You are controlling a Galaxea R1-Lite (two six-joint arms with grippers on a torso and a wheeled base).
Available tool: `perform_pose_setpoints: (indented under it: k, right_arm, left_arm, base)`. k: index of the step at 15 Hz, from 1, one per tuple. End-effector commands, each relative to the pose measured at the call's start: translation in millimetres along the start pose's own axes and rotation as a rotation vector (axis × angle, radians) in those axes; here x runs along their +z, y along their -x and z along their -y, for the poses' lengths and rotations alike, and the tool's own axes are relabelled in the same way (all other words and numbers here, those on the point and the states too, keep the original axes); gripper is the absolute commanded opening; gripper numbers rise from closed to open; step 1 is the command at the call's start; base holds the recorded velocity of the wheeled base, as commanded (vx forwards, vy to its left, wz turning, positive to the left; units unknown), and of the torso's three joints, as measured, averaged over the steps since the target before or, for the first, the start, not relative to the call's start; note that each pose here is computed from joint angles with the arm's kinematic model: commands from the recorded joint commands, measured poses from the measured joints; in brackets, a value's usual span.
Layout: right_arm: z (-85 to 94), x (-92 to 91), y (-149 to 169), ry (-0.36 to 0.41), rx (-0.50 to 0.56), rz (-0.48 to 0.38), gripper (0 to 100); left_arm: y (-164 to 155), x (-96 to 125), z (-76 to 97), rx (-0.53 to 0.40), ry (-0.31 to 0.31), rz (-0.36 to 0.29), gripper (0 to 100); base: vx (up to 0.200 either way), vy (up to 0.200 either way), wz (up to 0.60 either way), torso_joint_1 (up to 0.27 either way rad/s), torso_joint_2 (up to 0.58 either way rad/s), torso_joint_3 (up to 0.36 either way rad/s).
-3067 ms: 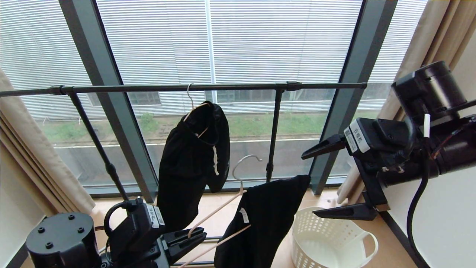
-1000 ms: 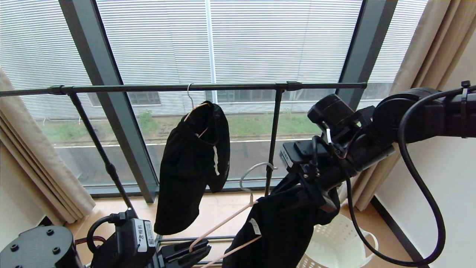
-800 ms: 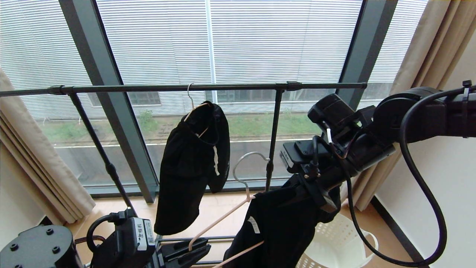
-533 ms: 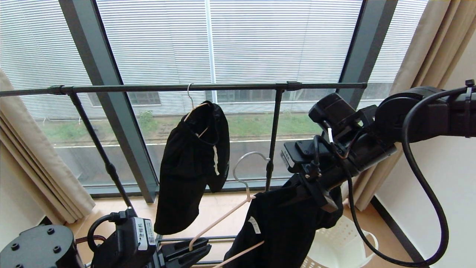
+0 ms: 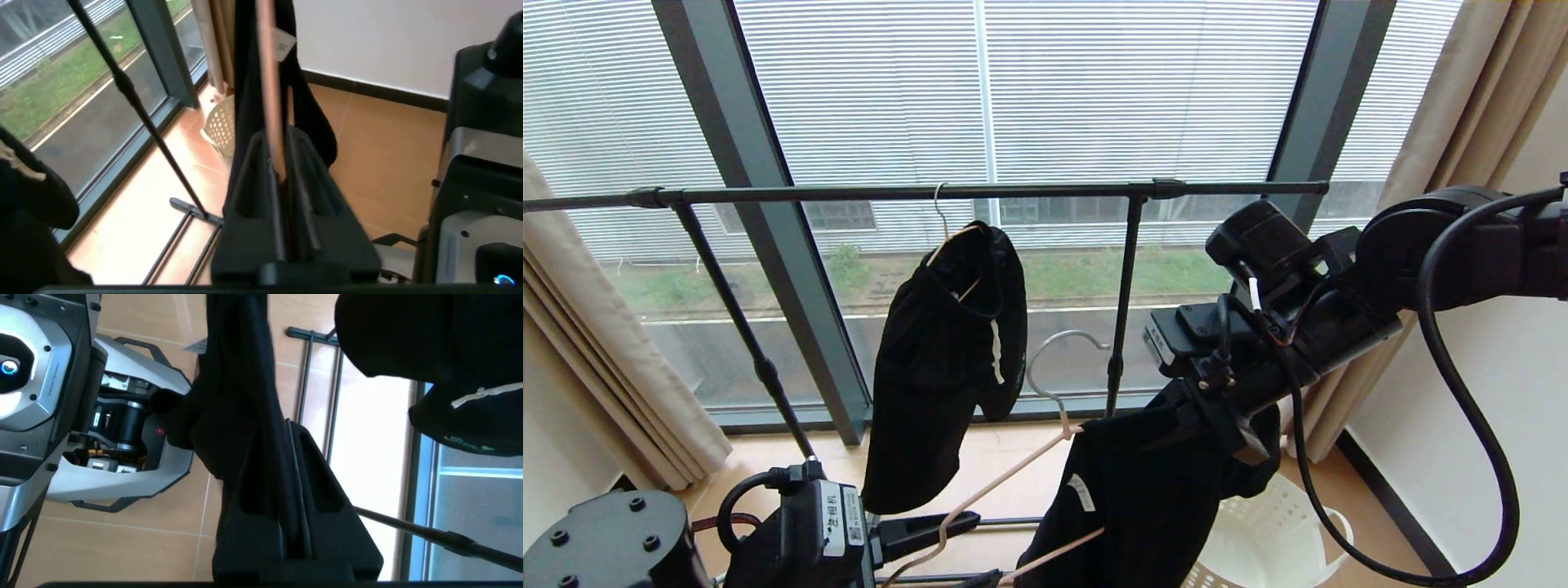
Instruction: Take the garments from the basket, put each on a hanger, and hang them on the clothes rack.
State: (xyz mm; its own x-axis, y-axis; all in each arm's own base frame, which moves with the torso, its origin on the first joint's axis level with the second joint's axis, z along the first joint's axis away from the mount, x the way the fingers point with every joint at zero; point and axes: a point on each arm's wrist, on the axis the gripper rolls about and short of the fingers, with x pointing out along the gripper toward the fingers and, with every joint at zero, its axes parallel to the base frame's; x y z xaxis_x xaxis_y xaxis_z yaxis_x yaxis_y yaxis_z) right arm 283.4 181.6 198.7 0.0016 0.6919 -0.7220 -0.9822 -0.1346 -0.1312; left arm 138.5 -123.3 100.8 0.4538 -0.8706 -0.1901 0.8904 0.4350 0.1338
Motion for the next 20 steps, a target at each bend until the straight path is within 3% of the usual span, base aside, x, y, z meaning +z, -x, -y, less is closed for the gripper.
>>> perform_pose_setpoints:
  k: [1, 4, 9, 12, 13, 14, 17, 19, 20]
  right_arm:
    - [-1.2, 1.7, 2, 0.006, -0.004, 0.004, 0]
    - [-1.9, 3.0, 5, 0.011, -0.012, 0.007, 0]
    - [-1.3, 3.8, 7, 0.011, -0.022, 0.010, 0]
    - [9.0, 4.6, 16, -0.056, -0.112, -0.018, 0]
    - [14.9, 10.1, 20, -0.142, -0.178, -0.023, 0]
    - [18.1, 13.1, 22, -0.190, -0.215, -0.006, 0]
    - [26.5, 15.1, 27, -0.219, -0.289, 0.036, 0]
    - [27.5, 18.7, 32, -0.263, -0.310, 0.060, 0]
    - [27.4, 19.3, 33, -0.265, -0.310, 0.063, 0]
  left_arm:
    - [-1, 0, -0.8, 0.004, 0.002, -0.001, 100]
    - [4, 1, -14.6, 0.080, 0.004, 0.011, 100]
    - [8, 7, -20.0, 0.120, 0.004, 0.050, 100]
    - [8, 16, -32.2, 0.169, 0.144, 0.102, 100]
    - [7, 21, -41.3, 0.194, 0.240, 0.138, 100]
    - [5, 24, -47.9, 0.209, 0.282, 0.159, 100]
    - [-7, 23, -64.9, 0.232, 0.383, 0.169, 100]
    - [-16, 23, -73.2, 0.226, 0.506, 0.187, 100]
    - [-17, 22, -73.4, 0.224, 0.515, 0.185, 100]
  base:
    - [0.000, 0.000, 0.00, 0.000, 0.00, 0.000]
    - [0.000, 0.000, 0.00, 0.000, 0.00, 0.000]
    - [0.000, 0.000, 0.00, 0.000, 0.00, 0.000]
    - [0.000, 0.000, 0.00, 0.000, 0.00, 0.000]
    - [0.000, 0.000, 0.00, 0.000, 0.00, 0.000]
    - [0.000, 0.000, 0.00, 0.000, 0.00, 0.000]
    - [0.000, 0.000, 0.00, 0.000, 0.00, 0.000]
    - [0.000, 0.000, 0.00, 0.000, 0.00, 0.000]
    - [0.000, 0.000, 0.00, 0.000, 0.00, 0.000]
